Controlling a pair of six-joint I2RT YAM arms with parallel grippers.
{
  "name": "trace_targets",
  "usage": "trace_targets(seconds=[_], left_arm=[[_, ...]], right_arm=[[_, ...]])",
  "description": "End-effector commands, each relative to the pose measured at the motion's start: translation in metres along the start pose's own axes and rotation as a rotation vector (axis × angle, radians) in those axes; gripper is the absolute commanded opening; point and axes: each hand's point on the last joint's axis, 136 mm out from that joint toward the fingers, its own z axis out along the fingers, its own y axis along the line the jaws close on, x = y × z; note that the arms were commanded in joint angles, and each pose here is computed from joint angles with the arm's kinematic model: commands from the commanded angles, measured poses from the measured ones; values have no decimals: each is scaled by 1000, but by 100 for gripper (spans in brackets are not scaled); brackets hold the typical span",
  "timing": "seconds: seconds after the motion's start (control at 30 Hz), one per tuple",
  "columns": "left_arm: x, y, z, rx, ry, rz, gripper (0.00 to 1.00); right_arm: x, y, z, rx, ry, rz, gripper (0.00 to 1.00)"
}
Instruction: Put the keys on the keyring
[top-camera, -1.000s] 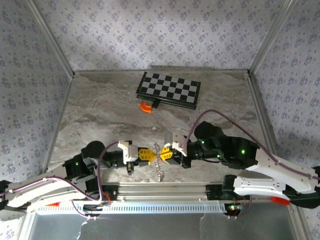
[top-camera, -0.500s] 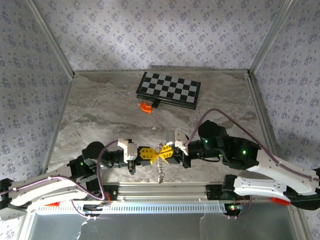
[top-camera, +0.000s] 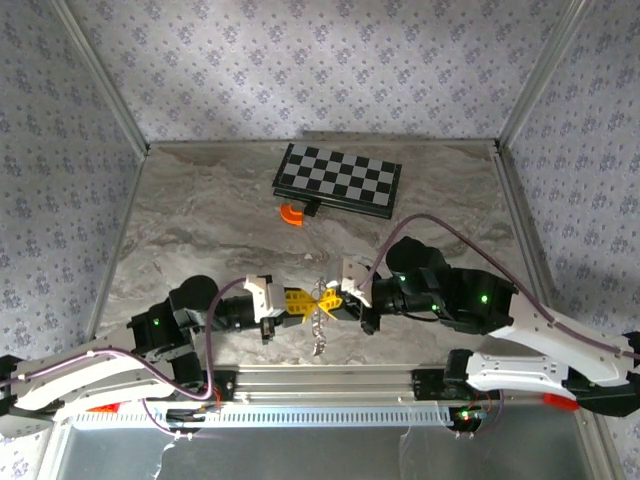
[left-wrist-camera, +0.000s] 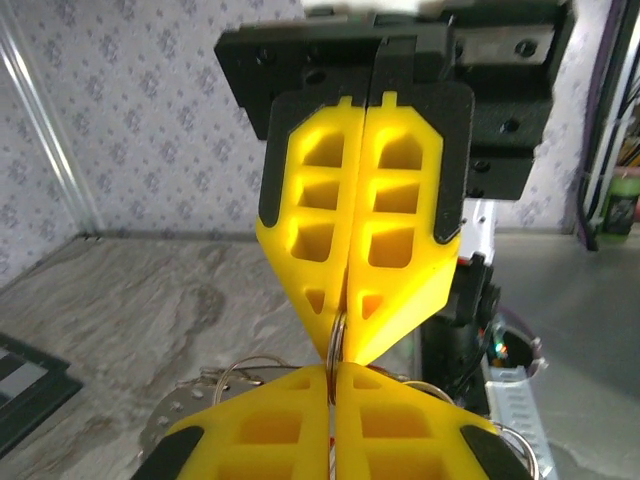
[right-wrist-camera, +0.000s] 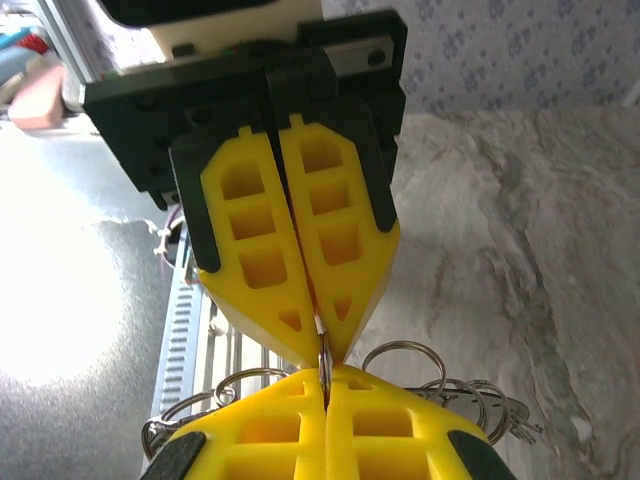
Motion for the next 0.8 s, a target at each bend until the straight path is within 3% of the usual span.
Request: trace_targets(seconds=[0.0, 0.27, 0.4, 0.5, 0.6, 0.77], left_arm=[[7, 9, -3, -46, 101, 62, 7], [7, 5, 5, -13, 106, 70, 11], [4, 2, 6, 2, 88, 61, 0], [-3, 1, 3, 2, 56, 47, 0], [-17, -2, -7, 9, -18, 34, 0], [-39, -13, -23, 55, -154, 16, 0]], right_arm=[[-5, -1, -9, 9, 39, -40, 0], [0, 4, 4, -17, 99, -62, 0], [2, 4, 6, -16, 111, -69, 0], [0, 8, 5, -26, 103, -67, 0], [-8, 13, -1, -37, 53, -57, 1], [-28, 20, -12, -51, -113, -36, 17]])
